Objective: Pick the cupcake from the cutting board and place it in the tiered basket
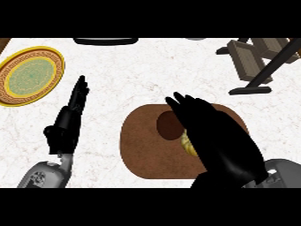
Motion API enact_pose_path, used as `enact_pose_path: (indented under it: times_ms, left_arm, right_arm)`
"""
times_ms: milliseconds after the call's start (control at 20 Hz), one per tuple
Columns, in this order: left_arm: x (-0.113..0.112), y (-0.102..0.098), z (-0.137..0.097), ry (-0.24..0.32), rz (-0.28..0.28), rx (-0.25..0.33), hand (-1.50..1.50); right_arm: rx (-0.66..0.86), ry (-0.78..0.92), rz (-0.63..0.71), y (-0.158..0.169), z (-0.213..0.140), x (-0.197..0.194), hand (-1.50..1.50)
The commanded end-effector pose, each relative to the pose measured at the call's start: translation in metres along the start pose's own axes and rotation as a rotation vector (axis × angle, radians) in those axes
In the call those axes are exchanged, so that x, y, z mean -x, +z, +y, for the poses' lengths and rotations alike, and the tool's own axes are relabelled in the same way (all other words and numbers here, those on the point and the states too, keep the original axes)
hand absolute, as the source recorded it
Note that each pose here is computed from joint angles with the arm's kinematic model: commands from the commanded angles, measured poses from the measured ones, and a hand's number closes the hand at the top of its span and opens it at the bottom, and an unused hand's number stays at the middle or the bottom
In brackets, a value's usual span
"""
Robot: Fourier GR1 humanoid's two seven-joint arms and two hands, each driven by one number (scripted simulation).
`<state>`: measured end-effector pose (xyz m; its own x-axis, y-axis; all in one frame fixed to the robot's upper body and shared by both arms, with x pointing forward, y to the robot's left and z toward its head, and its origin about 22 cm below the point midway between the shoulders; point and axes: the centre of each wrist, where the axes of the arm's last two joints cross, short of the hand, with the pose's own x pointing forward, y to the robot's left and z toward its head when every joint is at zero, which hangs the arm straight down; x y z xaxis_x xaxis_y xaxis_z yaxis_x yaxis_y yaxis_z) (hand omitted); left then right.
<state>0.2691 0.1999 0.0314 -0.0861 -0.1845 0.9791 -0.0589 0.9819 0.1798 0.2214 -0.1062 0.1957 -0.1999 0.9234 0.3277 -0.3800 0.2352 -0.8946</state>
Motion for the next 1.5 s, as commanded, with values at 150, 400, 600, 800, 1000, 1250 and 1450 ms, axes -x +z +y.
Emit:
enact_pose_path:
  times_ms: [150, 400, 600, 800, 1000, 1250, 1450]
  left_arm:
    - [-0.001, 0.002, -0.011, 0.014, -0.002, 0.001, 0.00]
    - [-0.005, 0.003, -0.002, -0.004, 0.013, 0.008, 0.00]
    - [0.001, 0.001, -0.005, -0.007, -0.016, 0.004, 0.00]
    - [-0.005, 0.006, -0.008, 0.002, -0.008, -0.002, 0.00]
    - [0.016, -0.001, -0.018, 0.001, -0.010, 0.003, 0.00]
    - [0.005, 0.010, -0.007, 0.000, -0.013, 0.000, 0.00]
    - [0.004, 0.007, 0.004, 0.006, -0.007, 0.006, 0.00]
  right_arm:
    - [0.017, 0.118, 0.160, -0.012, 0.006, -0.008, -1.50]
    - [0.035, 0.067, 0.249, -0.029, 0.019, 0.007, -1.50]
    - [0.013, 0.065, 0.246, -0.025, 0.019, 0.021, -1.50]
    - [-0.006, 0.037, 0.246, -0.029, 0.019, 0.029, -1.50]
    - [-0.016, 0.020, 0.208, -0.045, 0.044, 0.017, -1.50]
    - [-0.007, 0.020, 0.184, -0.033, 0.051, 0.020, -1.50]
    - [-0.019, -0.002, 0.164, -0.042, 0.049, 0.018, -1.50]
